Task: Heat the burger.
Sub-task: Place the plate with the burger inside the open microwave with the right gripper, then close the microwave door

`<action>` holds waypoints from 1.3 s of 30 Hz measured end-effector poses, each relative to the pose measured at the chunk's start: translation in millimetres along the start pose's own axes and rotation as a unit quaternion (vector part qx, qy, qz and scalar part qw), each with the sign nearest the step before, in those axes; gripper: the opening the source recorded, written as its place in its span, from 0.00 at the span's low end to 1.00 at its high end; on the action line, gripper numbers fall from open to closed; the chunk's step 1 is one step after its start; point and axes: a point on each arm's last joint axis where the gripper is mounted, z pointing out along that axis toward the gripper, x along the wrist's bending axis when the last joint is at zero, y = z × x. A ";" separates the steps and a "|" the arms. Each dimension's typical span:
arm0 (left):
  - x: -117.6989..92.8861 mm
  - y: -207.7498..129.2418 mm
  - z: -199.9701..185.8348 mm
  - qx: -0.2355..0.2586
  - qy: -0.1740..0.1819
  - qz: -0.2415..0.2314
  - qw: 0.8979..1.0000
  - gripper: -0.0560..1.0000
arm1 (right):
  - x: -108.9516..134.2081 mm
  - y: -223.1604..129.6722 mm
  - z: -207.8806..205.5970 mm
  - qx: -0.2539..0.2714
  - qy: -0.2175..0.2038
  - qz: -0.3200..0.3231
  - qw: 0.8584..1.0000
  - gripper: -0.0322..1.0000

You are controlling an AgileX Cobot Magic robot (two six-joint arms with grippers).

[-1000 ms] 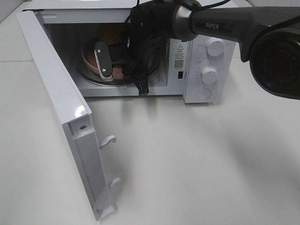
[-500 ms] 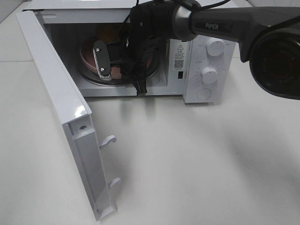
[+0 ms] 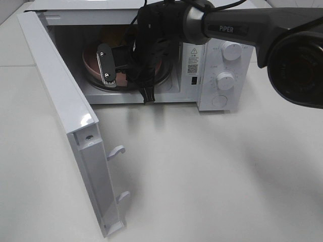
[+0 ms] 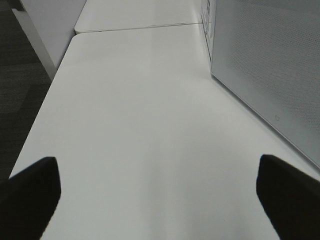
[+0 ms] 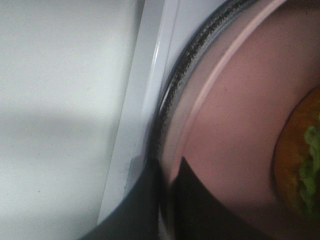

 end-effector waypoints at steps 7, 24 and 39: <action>0.0 0.0 0.0 0.000 0.000 0.000 1.000 0.99 | -2.5 0.4 -1.3 0.000 -0.008 -0.003 1.000 0.15; 0.0 0.0 0.0 0.000 0.000 0.000 1.000 0.99 | -7.3 2.6 -11.0 -0.009 -0.015 0.006 1.000 0.66; 0.0 0.0 0.0 0.000 0.000 0.000 1.000 0.99 | -4.6 1.0 -26.8 0.006 0.025 0.009 1.000 0.72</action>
